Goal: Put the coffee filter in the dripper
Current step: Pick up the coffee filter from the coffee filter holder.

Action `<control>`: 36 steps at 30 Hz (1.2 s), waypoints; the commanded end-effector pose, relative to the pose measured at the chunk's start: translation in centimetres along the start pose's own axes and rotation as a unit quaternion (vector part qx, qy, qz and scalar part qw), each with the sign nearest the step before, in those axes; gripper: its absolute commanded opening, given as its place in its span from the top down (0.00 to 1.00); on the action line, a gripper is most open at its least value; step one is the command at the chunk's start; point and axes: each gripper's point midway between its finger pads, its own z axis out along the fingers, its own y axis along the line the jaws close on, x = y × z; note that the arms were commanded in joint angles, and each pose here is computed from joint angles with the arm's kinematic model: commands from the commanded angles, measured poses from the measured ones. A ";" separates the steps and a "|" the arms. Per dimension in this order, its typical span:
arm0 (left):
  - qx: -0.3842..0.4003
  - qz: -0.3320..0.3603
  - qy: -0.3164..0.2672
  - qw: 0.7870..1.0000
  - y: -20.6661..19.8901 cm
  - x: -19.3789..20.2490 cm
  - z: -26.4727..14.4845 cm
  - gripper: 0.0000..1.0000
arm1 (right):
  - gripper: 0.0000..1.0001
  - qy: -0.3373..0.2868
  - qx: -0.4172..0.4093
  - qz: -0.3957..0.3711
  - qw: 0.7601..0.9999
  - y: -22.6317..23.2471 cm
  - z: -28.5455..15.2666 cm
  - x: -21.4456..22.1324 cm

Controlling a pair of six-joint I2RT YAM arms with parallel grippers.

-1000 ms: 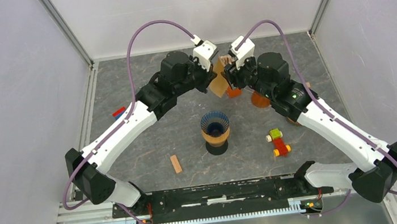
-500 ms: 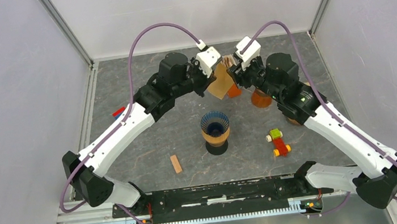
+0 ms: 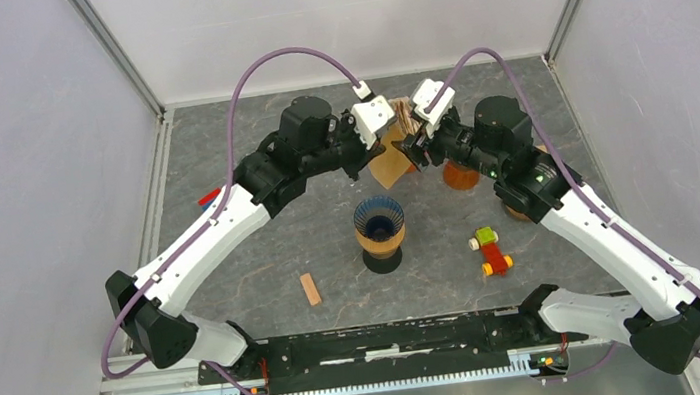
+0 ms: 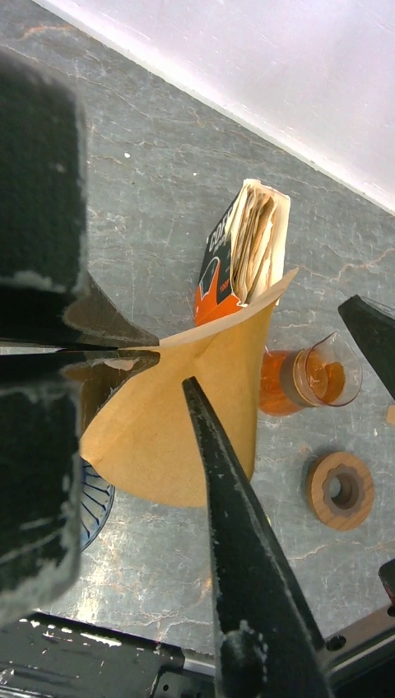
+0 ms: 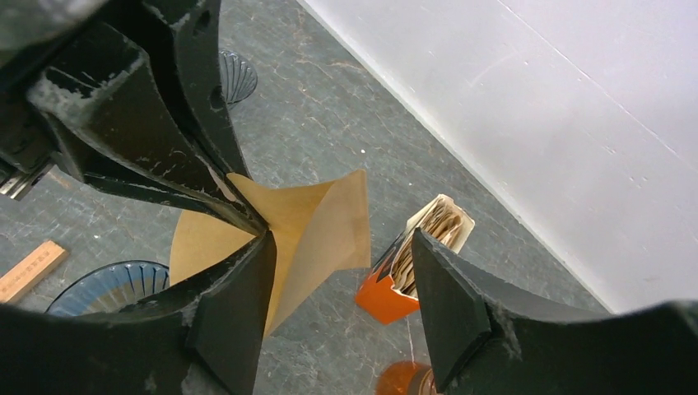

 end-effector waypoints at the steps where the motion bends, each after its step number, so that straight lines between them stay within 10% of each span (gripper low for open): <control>1: 0.024 0.040 -0.033 0.998 -0.8 -2.4 -1.1 0.95 | 0.30 -0.019 -0.020 -0.015 1.000 0.5 -0.3 -0.8; 36: 0.091 0.124 -0.015 0.988 -3.9 -1.5 -2.2 0.92 | 0.34 -0.032 -0.121 -0.073 0.989 3.5 -1.8 -0.1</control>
